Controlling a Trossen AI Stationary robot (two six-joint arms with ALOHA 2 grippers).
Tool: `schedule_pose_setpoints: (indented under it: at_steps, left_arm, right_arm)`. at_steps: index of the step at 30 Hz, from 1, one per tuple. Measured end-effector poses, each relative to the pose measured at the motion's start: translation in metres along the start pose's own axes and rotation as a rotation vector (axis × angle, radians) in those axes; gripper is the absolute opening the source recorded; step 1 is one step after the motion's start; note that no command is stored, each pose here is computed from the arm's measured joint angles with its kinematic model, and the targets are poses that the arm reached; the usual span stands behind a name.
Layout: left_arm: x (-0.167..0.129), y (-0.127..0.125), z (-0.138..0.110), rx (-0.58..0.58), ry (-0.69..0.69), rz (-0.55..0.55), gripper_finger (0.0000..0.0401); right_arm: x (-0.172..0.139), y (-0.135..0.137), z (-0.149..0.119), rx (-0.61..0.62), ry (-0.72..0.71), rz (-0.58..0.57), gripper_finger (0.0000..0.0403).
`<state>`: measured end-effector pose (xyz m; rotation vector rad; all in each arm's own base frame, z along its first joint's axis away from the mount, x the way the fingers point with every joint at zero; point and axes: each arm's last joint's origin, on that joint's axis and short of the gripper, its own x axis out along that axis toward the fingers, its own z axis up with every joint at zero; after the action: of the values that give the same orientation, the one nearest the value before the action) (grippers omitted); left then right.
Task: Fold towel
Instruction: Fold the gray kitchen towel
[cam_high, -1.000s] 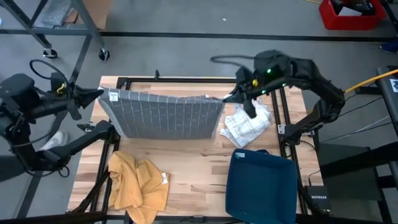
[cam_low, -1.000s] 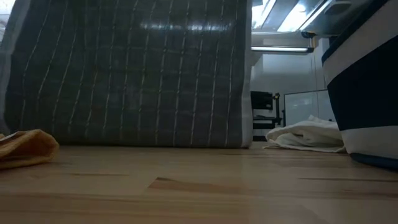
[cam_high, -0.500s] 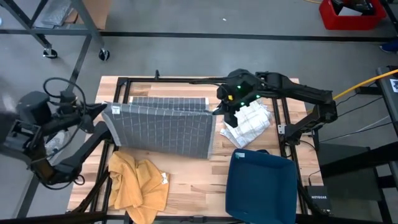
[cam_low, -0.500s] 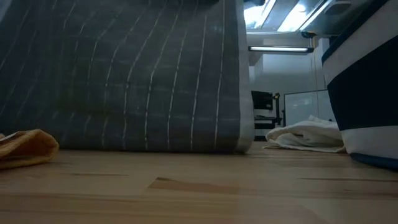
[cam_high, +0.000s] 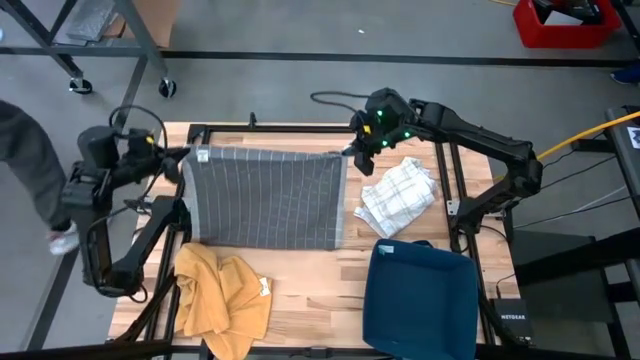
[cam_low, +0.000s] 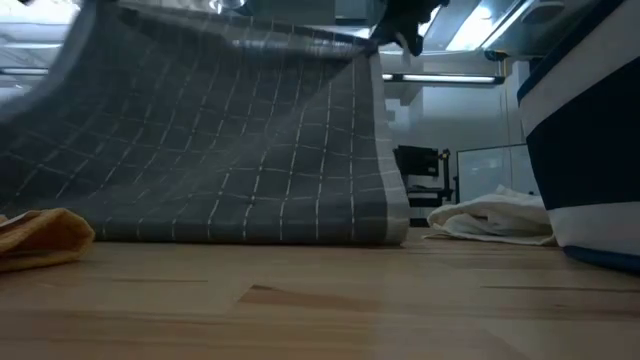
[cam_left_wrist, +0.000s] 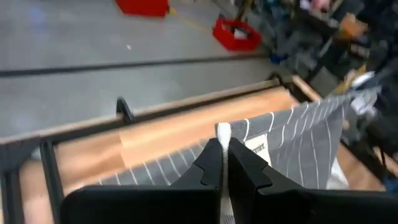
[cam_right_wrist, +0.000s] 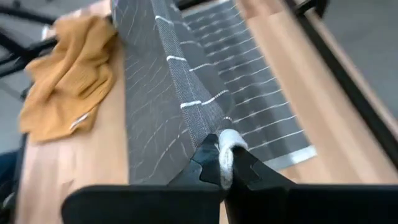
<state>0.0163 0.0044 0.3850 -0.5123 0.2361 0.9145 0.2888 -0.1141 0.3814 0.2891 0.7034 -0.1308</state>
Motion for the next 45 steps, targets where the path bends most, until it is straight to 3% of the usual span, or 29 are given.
schedule_pose_setpoints:
  at_steps: [10,20,25,35,40,45]
  left_arm:
    - [0.054,0.038,0.008,-0.039,-0.064,0.096,0.0]
    - [0.08,0.057,0.023,-0.06,-0.147,0.147,0.0]
    - [0.088,0.061,0.019,-0.071,-0.064,0.151,0.0]
    - [0.087,0.061,-0.002,0.027,0.15,0.146,0.0]
    - [0.085,0.06,-0.013,0.043,0.258,0.137,0.0]
    - [0.082,0.059,-0.021,0.063,0.343,0.127,0.0]
  right_arm:
    - [0.021,-0.058,-0.012,0.06,-0.157,-0.109,0.0001]
    - [0.025,-0.09,-0.005,0.043,-0.352,-0.199,0.0001]
    - [0.039,-0.095,-0.01,0.06,-0.298,-0.185,0.0001]
    - [0.068,-0.104,-0.028,0.092,-0.125,-0.115,0.0001]
    - [0.075,-0.103,-0.034,0.122,-0.071,-0.019,0.0001]
    - [0.083,-0.085,-0.04,0.145,0.008,0.084,0.0001]
